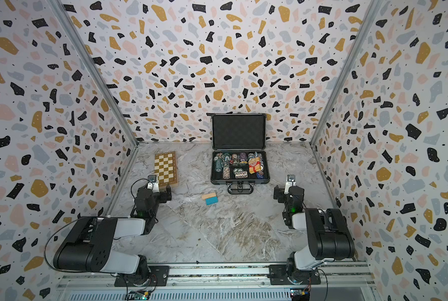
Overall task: Open the poker set cases
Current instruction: Reset both arms
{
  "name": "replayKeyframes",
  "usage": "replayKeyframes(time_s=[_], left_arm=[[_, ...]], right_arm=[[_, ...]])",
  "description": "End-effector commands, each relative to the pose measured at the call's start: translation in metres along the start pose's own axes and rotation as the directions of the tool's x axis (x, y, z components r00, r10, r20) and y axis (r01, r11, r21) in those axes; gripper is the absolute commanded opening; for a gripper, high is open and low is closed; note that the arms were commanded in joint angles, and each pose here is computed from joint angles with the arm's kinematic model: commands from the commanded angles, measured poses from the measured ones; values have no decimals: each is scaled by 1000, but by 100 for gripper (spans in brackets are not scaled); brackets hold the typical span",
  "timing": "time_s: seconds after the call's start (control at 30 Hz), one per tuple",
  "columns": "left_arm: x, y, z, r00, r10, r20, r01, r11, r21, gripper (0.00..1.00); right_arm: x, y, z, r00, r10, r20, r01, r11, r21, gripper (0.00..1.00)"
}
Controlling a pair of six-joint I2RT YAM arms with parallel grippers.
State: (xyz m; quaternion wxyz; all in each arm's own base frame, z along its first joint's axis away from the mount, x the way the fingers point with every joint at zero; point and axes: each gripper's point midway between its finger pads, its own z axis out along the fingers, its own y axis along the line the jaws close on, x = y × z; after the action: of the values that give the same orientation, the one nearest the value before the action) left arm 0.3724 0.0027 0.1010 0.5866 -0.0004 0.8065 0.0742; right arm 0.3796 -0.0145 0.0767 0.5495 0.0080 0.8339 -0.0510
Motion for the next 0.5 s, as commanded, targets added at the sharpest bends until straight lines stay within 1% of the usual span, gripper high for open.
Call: replayKeyframes(time_s=[0.0, 0.47], left_arm=[[-1, 0, -1, 1000, -17, 11, 17, 1000, 7, 99], [-1, 0, -1, 1000, -18, 10, 18, 1000, 6, 99]], right_arm=[[-7, 0, 1, 1000, -2, 16, 2, 1000, 3, 100], [-8, -1, 1, 1000, -3, 18, 3, 1000, 4, 100]])
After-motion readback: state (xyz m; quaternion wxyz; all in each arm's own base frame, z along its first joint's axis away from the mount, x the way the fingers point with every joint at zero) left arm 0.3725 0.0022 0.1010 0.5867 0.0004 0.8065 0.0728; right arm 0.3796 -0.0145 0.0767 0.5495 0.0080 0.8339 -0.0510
